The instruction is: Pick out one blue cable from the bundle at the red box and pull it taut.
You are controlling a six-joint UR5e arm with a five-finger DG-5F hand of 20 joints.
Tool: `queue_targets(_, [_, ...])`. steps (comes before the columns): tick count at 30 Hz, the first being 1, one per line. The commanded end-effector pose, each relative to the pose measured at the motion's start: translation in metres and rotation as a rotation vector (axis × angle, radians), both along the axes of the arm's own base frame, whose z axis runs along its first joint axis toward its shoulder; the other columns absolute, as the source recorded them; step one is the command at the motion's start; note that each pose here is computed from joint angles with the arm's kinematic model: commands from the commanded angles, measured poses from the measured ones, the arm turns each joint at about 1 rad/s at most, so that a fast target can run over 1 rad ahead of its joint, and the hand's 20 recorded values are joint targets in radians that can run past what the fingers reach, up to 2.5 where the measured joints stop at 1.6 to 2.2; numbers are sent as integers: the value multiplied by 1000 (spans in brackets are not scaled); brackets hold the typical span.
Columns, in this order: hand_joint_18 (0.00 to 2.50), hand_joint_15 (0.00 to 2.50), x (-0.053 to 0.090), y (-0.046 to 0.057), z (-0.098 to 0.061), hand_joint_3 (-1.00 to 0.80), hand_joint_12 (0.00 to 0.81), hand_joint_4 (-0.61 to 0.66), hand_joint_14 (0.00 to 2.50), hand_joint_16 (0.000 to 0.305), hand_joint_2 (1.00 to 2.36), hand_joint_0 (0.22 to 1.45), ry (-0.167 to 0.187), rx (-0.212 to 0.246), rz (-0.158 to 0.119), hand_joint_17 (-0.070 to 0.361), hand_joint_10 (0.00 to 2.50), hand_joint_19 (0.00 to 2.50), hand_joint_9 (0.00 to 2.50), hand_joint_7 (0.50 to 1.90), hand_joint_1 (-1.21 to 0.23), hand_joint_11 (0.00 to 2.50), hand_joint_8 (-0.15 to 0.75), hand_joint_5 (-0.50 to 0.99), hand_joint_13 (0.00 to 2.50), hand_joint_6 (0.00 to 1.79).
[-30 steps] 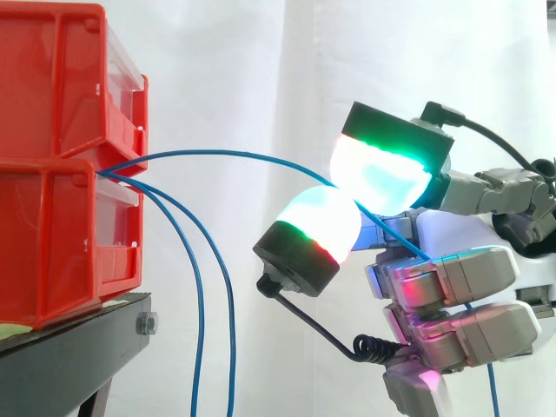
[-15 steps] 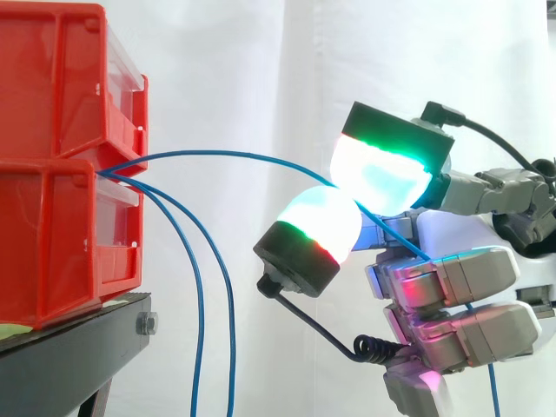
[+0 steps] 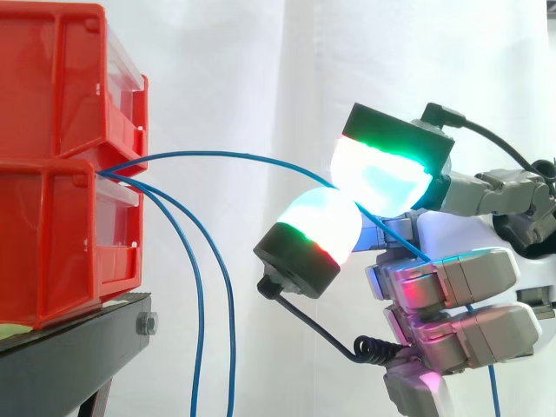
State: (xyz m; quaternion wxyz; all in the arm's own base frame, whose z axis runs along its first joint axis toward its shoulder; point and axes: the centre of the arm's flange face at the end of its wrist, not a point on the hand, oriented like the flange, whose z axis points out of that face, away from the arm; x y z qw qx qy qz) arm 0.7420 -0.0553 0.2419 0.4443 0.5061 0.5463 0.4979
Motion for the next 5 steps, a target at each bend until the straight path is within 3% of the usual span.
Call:
queue_targets(1, [889, 1078, 0, 0, 1, -261, 301, -243, 25, 35, 1015, 730, -2, 0, 0, 79, 20, 809, 1414, 818, -759, 1221, 196, -133, 1362, 1010])
queue_targets(5, [889, 1081, 0, 0, 0, -265, 300, -243, 25, 35, 1016, 731, -1, 0, 0, 80, 20, 809, 1412, 819, -759, 1231, 194, -133, 1360, 1010])
